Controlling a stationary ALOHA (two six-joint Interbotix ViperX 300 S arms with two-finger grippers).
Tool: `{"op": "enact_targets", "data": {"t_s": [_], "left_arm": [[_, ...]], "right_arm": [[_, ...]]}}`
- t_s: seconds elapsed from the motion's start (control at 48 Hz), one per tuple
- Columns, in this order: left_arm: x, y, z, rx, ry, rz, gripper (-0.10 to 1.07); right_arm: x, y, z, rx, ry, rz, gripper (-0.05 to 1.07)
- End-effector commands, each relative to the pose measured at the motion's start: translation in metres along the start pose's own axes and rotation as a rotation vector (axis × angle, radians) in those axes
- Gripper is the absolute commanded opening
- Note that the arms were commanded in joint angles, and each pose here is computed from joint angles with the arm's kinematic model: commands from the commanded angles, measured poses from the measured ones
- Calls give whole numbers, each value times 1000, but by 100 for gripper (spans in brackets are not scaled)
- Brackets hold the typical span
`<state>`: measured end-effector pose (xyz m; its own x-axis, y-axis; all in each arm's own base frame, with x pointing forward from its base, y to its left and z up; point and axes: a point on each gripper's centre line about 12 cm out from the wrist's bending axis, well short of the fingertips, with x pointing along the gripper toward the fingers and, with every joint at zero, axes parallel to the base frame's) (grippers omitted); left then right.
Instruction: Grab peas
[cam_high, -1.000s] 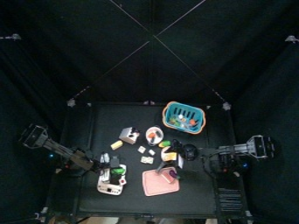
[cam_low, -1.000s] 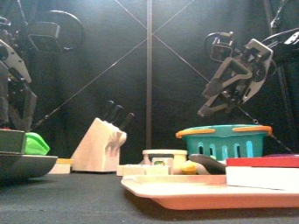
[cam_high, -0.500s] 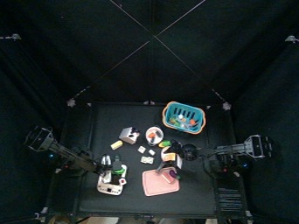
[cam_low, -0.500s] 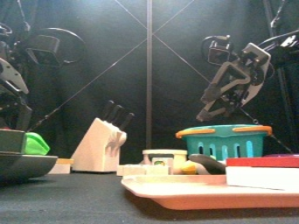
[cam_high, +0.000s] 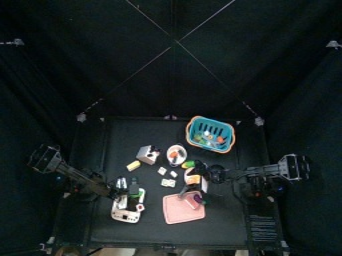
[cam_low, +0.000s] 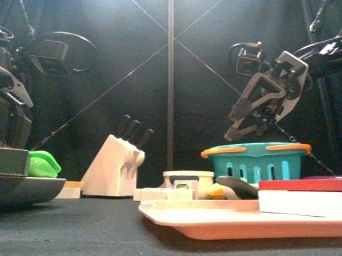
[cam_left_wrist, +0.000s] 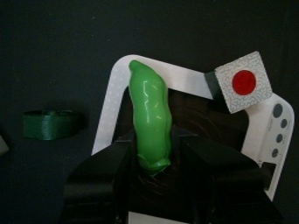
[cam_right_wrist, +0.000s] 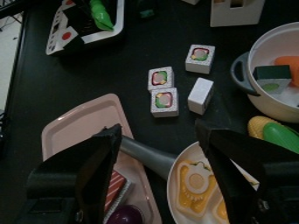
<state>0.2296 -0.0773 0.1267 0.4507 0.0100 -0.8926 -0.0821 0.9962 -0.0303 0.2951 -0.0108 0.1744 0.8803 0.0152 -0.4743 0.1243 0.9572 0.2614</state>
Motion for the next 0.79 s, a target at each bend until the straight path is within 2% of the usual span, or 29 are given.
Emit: {"op": "enact_targets", "data": {"t_s": [0.0, 0.458, 0.771], "left_arm": [[-3, -3, 8, 1, -22, -10, 69], [-19, -3, 21, 23, -83, -5, 69], [-21, -4, 24, 26, -98, -15, 68]], "right_arm": [[-1, 3, 11, -4, -32, 10, 98], [-1, 2, 10, -5, -23, 2, 98], [0, 4, 14, -9, -31, 9, 98]]}}
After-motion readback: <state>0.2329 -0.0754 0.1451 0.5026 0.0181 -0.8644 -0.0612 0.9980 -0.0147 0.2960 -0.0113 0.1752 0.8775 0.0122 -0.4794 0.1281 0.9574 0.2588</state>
